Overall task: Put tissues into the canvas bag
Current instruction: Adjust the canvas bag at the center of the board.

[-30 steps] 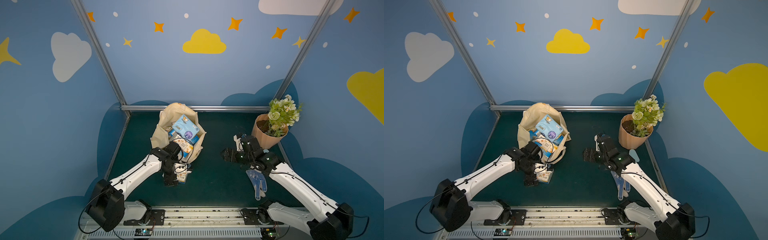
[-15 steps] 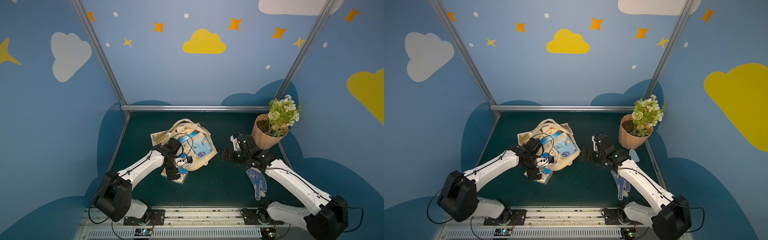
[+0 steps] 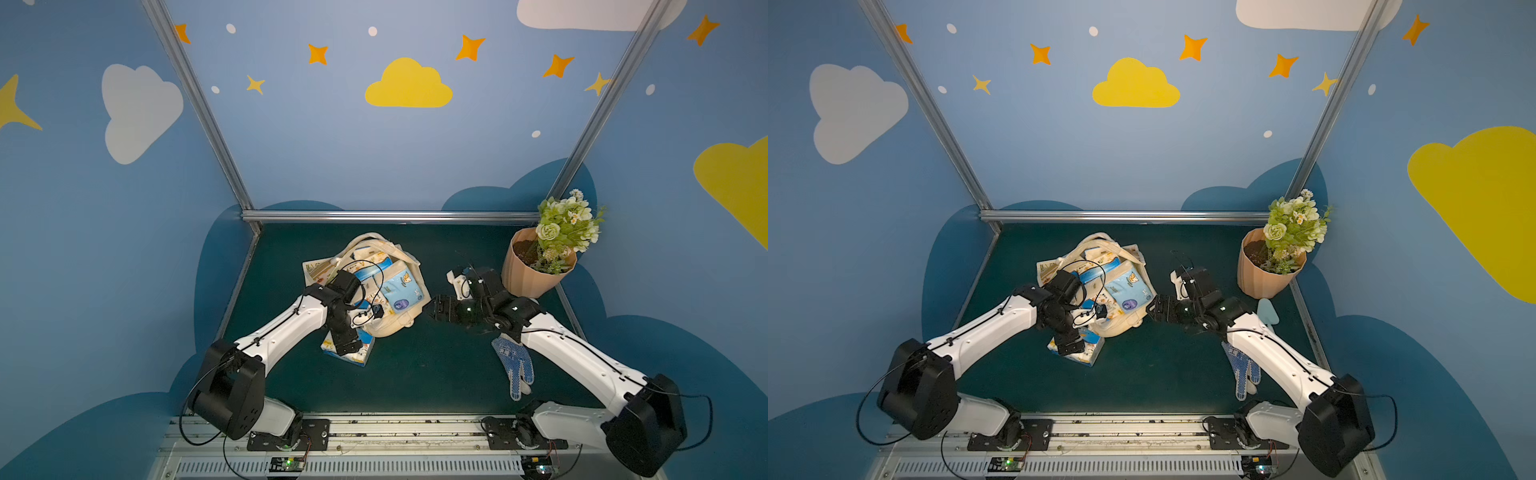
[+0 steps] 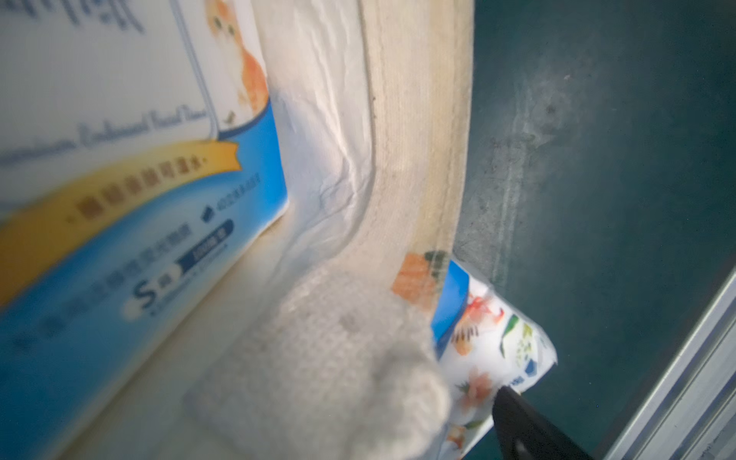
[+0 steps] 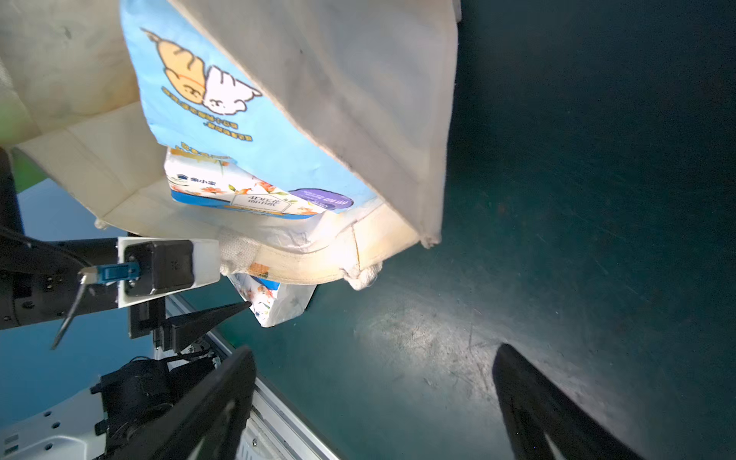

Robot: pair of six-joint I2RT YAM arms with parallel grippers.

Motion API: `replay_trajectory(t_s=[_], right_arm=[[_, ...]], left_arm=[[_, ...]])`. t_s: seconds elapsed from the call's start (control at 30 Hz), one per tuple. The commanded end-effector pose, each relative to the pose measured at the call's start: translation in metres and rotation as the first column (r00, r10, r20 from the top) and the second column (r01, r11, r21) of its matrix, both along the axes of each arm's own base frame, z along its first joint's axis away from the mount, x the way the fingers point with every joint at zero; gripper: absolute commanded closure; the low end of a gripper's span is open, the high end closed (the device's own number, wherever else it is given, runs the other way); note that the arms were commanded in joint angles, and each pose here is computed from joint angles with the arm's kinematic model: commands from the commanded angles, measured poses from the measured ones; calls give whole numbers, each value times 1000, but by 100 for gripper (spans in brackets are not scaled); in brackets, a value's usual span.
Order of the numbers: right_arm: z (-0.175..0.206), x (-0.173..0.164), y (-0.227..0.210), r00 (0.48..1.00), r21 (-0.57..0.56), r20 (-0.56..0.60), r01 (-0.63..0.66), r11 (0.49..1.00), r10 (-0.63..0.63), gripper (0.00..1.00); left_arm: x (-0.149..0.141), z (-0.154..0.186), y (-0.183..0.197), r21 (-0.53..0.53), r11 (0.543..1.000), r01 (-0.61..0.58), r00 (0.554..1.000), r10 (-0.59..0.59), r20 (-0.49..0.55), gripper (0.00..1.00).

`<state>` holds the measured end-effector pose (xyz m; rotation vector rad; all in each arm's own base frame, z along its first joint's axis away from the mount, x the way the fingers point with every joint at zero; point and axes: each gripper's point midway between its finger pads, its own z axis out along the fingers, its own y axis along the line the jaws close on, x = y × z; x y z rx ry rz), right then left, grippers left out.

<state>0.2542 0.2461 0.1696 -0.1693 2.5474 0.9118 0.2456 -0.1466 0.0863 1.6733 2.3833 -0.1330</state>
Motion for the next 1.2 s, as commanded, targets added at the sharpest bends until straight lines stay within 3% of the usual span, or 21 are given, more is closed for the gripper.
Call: replay_trajectory(t_s=[0.0, 0.17, 0.23, 0.3, 0.43, 0.57, 0.7, 0.8, 0.83, 0.87, 1.03, 1.17], right_arm=[[-9, 3, 10, 1000, 22, -7, 3, 1000, -3, 6], [-21, 14, 23, 1000, 47, 7, 24, 999, -24, 11], [-24, 19, 28, 1000, 48, 13, 25, 999, -26, 20], [-28, 25, 31, 999, 46, 24, 23, 999, -24, 37], [-39, 36, 37, 999, 19, 20, 25, 1000, -25, 50], [-45, 44, 44, 1000, 15, 24, 18, 1000, -18, 51], [-48, 50, 49, 999, 33, 33, 22, 999, -23, 59], [-47, 52, 54, 999, 66, 47, 14, 998, -17, 81], [-47, 54, 55, 999, 76, 49, 13, 997, -17, 96], [-45, 55, 56, 999, 82, 51, 11, 997, -15, 100], [-29, 57, 58, 996, 96, 87, -3, 995, -5, 100], [13, 59, 57, 987, 114, 163, -20, 993, 1, 100]], left_arm=[[9, 18, -5, -40, 999, -13, 999, 15, 46, 0], [8, 18, -5, -41, 999, -14, 999, 16, 44, 0], [8, 19, -5, -42, 999, -15, 999, 17, 46, 0], [8, 19, -5, -42, 999, -17, 999, 18, 44, 0], [7, 20, -6, -46, 999, -15, 999, 17, 44, 0], [7, 20, -5, -46, 999, -16, 999, 18, 46, 0], [7, 22, -5, -49, 999, -16, 999, 19, 45, 0], [6, 22, -5, -48, 999, -14, 999, 16, 41, 0], [5, 22, -5, -46, 999, -14, 999, 16, 39, 0], [5, 21, -4, -46, 999, -15, 999, 17, 38, 0], [3, 26, -4, -53, 998, -17, 999, 19, 38, 0], [-2, 47, -4, -78, 997, -21, 998, 25, 55, 0]])
